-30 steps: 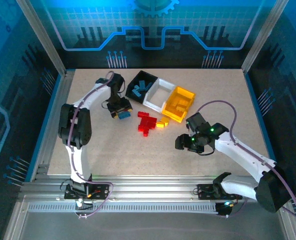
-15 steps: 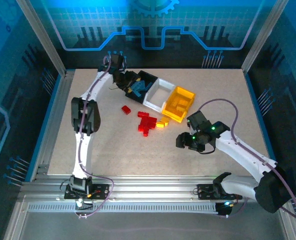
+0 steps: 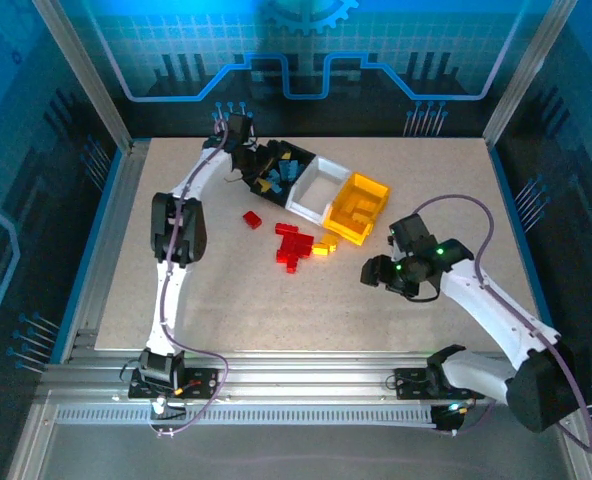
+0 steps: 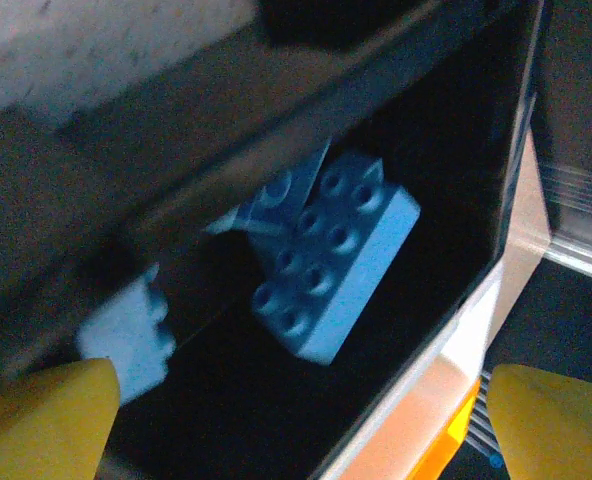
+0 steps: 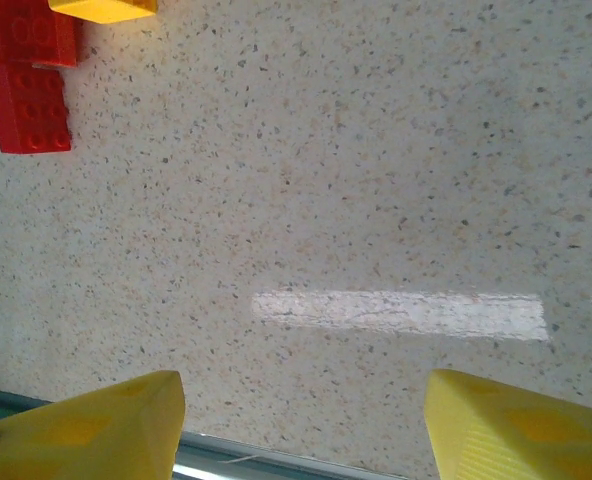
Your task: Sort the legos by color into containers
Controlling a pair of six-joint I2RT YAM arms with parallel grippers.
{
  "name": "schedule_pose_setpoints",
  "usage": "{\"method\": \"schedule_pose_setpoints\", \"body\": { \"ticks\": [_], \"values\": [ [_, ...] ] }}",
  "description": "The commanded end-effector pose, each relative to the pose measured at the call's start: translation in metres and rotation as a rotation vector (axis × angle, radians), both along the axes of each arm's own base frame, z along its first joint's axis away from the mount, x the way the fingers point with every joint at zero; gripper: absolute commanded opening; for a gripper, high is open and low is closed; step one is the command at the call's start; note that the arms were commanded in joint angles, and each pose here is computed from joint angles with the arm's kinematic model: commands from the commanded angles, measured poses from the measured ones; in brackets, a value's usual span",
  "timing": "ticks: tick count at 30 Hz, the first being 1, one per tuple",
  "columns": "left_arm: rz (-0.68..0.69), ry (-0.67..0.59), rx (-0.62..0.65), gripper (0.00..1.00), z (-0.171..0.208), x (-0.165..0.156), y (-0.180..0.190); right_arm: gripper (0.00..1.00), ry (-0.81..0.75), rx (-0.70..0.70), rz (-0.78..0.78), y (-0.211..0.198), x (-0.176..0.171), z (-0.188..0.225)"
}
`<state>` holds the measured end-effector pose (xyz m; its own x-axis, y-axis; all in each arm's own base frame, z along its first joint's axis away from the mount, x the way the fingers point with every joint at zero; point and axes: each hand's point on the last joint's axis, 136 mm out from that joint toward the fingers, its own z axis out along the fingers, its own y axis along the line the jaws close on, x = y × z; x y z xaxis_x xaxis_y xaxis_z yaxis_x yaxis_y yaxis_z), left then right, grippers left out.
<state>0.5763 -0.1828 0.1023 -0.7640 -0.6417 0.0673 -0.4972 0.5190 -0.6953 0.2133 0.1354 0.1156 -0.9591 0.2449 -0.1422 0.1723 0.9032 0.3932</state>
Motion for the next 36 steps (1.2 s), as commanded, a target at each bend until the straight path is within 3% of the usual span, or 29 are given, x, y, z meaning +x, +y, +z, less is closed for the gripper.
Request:
{"method": "schedule_pose_setpoints", "body": {
  "ticks": [1, 8, 17, 28, 36],
  "values": [
    [-0.071, -0.076, 0.047, 0.97, 0.047, -0.029, 0.008, 0.65, -0.027, 0.071, 0.027, 0.022, 0.026, 0.012],
    [-0.102, -0.031, 0.226, 0.99, 0.048, -0.117, 0.040, 0.65, 0.025, 0.041, 0.003, 0.056, 0.082, -0.004],
    [-0.099, 0.039, 0.257, 0.99, 0.032, -0.225, 0.063, 0.66, 0.098, -0.079, -0.024, 0.091, 0.132, -0.044],
    [-0.076, 0.059, 0.260, 0.99, 0.037, -0.283, 0.075, 0.66, 0.138, -0.171, -0.010, 0.097, 0.152, -0.084],
    [-0.072, 0.080, 0.265, 0.99, 0.037, -0.301, 0.079, 0.64, 0.168, -0.175, 0.044, 0.094, 0.134, -0.097]
  ]
}}
